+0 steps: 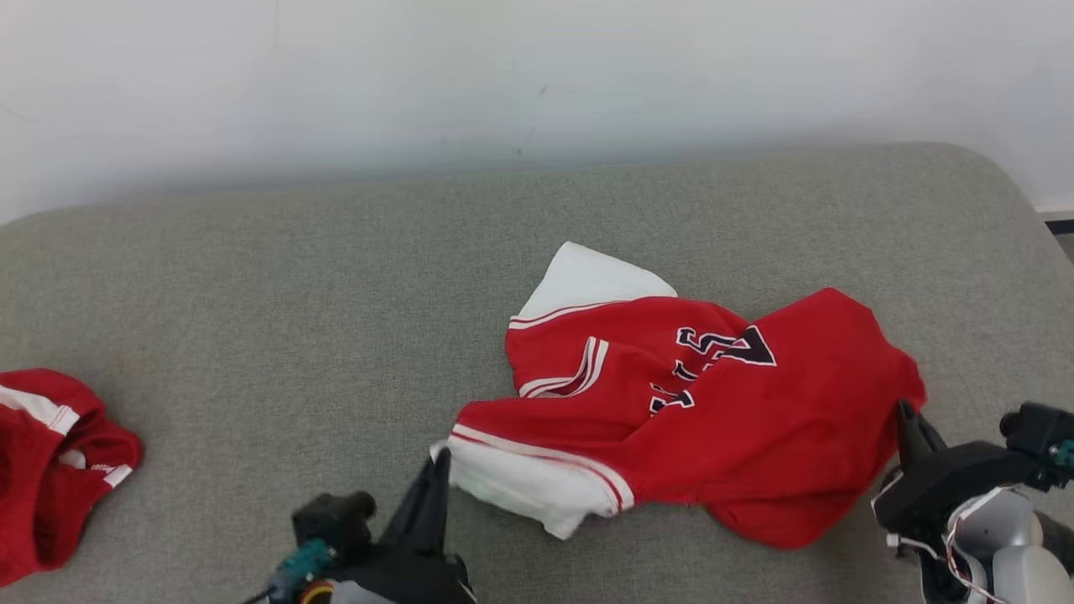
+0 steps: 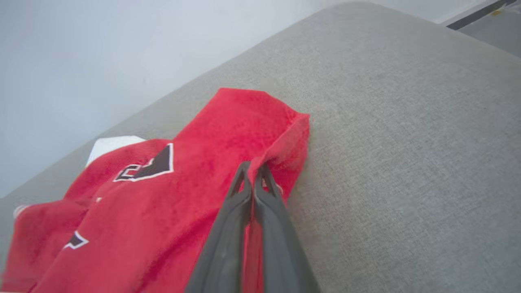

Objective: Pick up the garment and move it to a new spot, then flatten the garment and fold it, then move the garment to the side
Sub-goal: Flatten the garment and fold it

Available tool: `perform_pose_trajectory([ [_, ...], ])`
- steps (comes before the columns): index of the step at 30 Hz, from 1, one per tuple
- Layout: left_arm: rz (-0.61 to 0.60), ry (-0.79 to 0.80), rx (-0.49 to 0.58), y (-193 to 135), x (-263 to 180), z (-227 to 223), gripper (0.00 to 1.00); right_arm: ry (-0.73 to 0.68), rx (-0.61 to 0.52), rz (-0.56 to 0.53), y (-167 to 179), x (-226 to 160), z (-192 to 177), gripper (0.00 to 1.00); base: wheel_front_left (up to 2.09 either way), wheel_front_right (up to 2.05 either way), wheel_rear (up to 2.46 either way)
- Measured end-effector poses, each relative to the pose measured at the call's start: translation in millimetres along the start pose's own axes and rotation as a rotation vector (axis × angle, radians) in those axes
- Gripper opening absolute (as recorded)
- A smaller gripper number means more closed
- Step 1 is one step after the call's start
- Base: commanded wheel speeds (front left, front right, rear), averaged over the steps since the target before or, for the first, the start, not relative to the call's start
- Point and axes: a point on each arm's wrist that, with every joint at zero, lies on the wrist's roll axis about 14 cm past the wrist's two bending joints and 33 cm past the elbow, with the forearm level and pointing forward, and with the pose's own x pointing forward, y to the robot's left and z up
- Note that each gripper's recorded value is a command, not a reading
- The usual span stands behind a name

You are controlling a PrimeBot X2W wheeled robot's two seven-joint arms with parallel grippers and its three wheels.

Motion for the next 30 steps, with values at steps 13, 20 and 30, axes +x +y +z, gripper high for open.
perform_pose_trajectory([
  [13,-0.054,-0.42,-0.078,-1.1,9.7,151.3,0.0,-0.4,0.172,0.39,102.7,-31.8,107.7,0.0,0.0,0.0,0.0],
  [20,-0.116,-0.568,-0.099,-16.5,4.8,215.8,0.0,-0.608,0.147,0.498,125.4,-52.9,154.3,0.0,0.0,0.0,0.0],
  [30,-0.279,-0.627,-0.093,-47.2,9.5,280.9,0.0,-0.907,0.155,0.632,156.3,-88.1,226.3,0.0,0.0,0.0,0.0],
])
